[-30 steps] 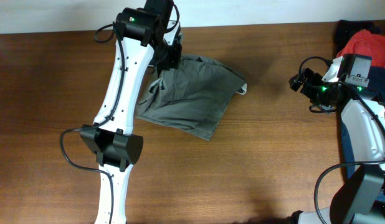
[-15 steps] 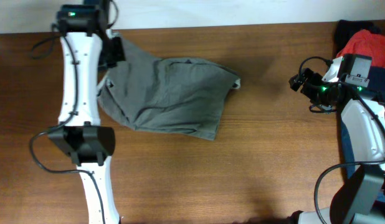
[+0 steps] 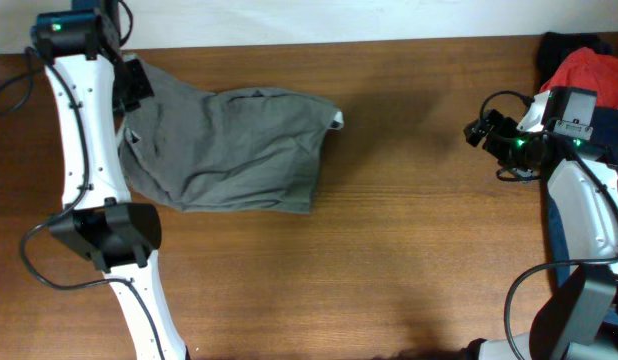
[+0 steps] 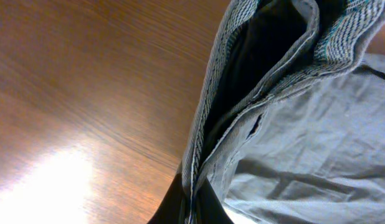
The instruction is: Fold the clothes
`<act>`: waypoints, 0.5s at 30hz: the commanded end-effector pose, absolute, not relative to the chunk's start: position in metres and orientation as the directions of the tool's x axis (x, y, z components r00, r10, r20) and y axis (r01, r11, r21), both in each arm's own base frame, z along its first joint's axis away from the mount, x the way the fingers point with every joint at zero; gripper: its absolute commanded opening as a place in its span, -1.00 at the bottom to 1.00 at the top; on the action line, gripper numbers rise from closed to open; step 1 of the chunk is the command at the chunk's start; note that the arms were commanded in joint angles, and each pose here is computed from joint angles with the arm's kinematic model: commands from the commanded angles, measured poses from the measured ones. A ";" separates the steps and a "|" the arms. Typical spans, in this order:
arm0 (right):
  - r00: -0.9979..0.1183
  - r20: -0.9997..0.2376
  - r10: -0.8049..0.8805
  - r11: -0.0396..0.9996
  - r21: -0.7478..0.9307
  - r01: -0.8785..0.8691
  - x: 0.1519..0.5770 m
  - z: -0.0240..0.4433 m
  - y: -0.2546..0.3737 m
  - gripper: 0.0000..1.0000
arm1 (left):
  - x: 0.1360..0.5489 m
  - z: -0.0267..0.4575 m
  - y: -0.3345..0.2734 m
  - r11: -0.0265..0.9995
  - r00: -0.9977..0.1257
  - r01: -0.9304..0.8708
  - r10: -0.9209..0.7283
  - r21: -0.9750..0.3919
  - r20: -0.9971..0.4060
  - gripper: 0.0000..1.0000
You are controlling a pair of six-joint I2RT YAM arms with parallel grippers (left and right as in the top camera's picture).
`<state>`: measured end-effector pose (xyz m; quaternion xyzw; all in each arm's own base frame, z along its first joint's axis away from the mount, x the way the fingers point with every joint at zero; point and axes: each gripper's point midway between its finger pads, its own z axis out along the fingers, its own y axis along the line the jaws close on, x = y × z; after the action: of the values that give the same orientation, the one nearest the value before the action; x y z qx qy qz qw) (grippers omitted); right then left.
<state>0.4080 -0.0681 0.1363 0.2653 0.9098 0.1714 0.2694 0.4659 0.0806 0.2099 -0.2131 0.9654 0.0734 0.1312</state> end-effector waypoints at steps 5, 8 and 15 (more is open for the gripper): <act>-0.713 -0.403 0.574 0.801 0.458 0.386 0.408 0.138 -0.068 0.98 | 0.457 0.252 0.088 0.878 -0.829 -0.470 -0.402 0.094 -0.390 -0.99; -0.713 -0.403 0.574 0.801 0.458 0.386 0.408 0.138 -0.068 0.97 | 0.459 0.252 0.074 0.892 -0.841 -0.442 -0.374 0.098 -0.391 -0.99; -0.713 -0.403 0.574 0.801 0.458 0.386 0.408 0.138 -0.068 0.97 | 0.465 0.253 0.033 0.928 -0.869 -0.362 -0.300 0.092 -0.394 -0.99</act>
<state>0.4080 -0.0681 0.1363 0.2657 0.9097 0.1715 0.2693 0.4662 0.0463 0.2297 -0.1765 0.9680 0.0843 0.1572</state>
